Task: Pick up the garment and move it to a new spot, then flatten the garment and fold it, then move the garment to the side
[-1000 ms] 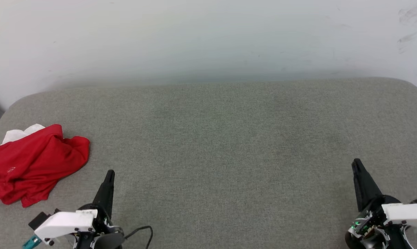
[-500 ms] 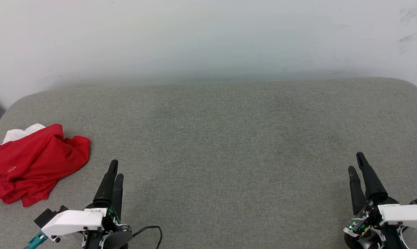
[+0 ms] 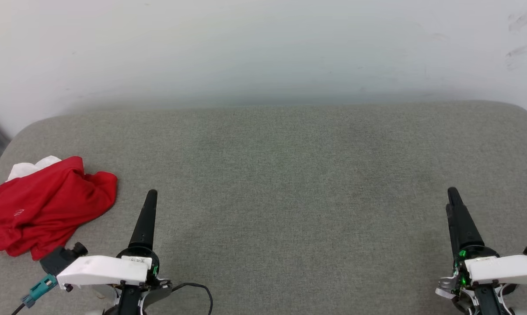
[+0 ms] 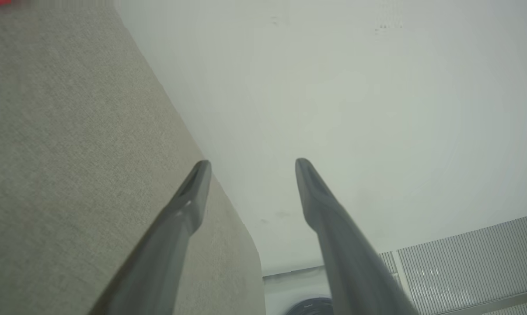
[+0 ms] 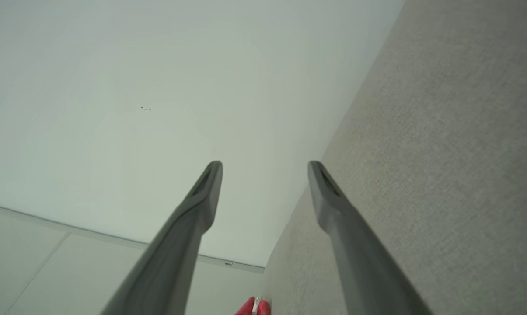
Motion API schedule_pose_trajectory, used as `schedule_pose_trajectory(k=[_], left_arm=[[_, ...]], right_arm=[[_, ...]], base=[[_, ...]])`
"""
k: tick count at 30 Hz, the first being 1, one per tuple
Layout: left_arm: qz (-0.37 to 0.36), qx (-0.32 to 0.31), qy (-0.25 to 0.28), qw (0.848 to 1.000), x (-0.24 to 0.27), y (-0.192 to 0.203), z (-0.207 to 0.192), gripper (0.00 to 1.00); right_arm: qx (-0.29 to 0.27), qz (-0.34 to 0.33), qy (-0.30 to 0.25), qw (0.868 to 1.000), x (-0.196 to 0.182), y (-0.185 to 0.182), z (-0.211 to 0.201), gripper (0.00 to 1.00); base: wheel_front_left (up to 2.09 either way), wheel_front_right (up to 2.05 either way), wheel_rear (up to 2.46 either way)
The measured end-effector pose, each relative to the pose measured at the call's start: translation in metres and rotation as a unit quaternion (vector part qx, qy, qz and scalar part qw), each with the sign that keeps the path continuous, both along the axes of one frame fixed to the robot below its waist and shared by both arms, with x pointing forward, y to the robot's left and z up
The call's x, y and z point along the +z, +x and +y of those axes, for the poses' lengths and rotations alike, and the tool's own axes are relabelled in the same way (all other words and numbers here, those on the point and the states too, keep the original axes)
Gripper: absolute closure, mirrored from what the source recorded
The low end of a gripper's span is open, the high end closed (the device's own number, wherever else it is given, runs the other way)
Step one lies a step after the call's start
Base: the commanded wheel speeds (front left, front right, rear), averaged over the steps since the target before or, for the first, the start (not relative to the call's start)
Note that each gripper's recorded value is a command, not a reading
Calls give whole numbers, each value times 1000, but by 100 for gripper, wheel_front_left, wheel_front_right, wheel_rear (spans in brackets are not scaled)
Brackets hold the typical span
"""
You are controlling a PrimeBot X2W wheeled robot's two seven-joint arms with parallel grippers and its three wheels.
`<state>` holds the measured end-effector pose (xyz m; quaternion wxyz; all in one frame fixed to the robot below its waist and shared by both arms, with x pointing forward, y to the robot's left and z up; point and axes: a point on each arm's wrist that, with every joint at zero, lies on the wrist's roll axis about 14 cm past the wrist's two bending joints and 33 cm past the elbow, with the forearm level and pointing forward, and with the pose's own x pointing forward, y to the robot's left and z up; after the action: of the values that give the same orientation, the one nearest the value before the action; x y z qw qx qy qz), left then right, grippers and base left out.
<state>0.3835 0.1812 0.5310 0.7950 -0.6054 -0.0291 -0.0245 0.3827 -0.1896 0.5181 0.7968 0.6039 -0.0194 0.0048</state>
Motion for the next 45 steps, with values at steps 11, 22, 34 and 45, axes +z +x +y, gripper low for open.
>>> schedule_pose_trajectory(k=[11,22,34,45], left_arm=[[-37,9,157,987,21,-1,-5,0],[-47,4,291,956,20,-3,-13,0],[-55,11,399,915,19,-6,-14,0],[-62,17,468,881,19,-8,-14,0]], right_arm=[[-2,-24,-176,984,16,-1,4,0],[12,-32,-309,951,22,-2,12,0],[36,-34,-414,909,22,-4,26,0],[40,-33,-474,879,22,-5,28,0]], base=[[0,0,0],[0,0,0],[0,0,0],[0,0,0]])
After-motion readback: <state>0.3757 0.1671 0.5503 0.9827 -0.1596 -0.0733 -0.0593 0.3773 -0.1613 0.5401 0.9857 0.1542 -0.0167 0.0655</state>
